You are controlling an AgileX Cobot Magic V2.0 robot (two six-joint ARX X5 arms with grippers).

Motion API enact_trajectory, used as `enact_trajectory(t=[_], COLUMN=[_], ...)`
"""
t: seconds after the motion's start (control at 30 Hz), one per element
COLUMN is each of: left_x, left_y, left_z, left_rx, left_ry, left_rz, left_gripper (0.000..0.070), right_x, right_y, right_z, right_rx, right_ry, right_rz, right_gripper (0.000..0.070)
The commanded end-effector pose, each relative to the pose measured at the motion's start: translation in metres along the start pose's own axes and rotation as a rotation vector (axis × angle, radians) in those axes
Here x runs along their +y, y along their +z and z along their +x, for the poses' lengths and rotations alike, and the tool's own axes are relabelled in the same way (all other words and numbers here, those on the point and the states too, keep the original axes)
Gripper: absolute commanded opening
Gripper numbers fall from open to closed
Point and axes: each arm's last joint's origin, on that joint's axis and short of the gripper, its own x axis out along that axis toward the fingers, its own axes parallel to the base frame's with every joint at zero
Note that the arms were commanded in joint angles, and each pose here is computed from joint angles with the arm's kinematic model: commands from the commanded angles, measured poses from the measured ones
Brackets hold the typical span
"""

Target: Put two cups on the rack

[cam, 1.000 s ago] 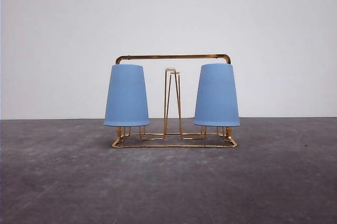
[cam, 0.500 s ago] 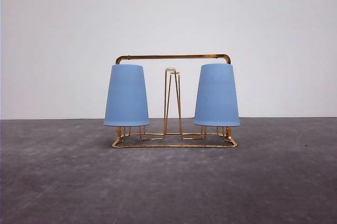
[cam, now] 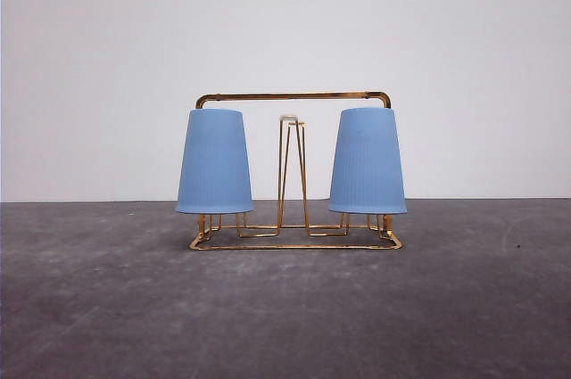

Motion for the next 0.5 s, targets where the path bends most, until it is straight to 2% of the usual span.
enact_trajectory(t=[0.0,0.47], left_x=[0.0003,0.0003], left_y=[-0.0033,-0.0033], left_z=[0.0013,0.0013], left_rx=[0.000,0.000], left_ry=[0.000,0.000], left_rz=[0.006,0.006], left_gripper=[0.0000,0.0000], right_x=[-0.0002,-0.0002], right_y=[0.0000,0.0000], right_z=[0.0003,0.0003], right_rx=[-0.006,-0.006], right_ry=[-0.004,-0.004], right_rz=[0.011,0.011], right_gripper=[0.0038,0.0038])
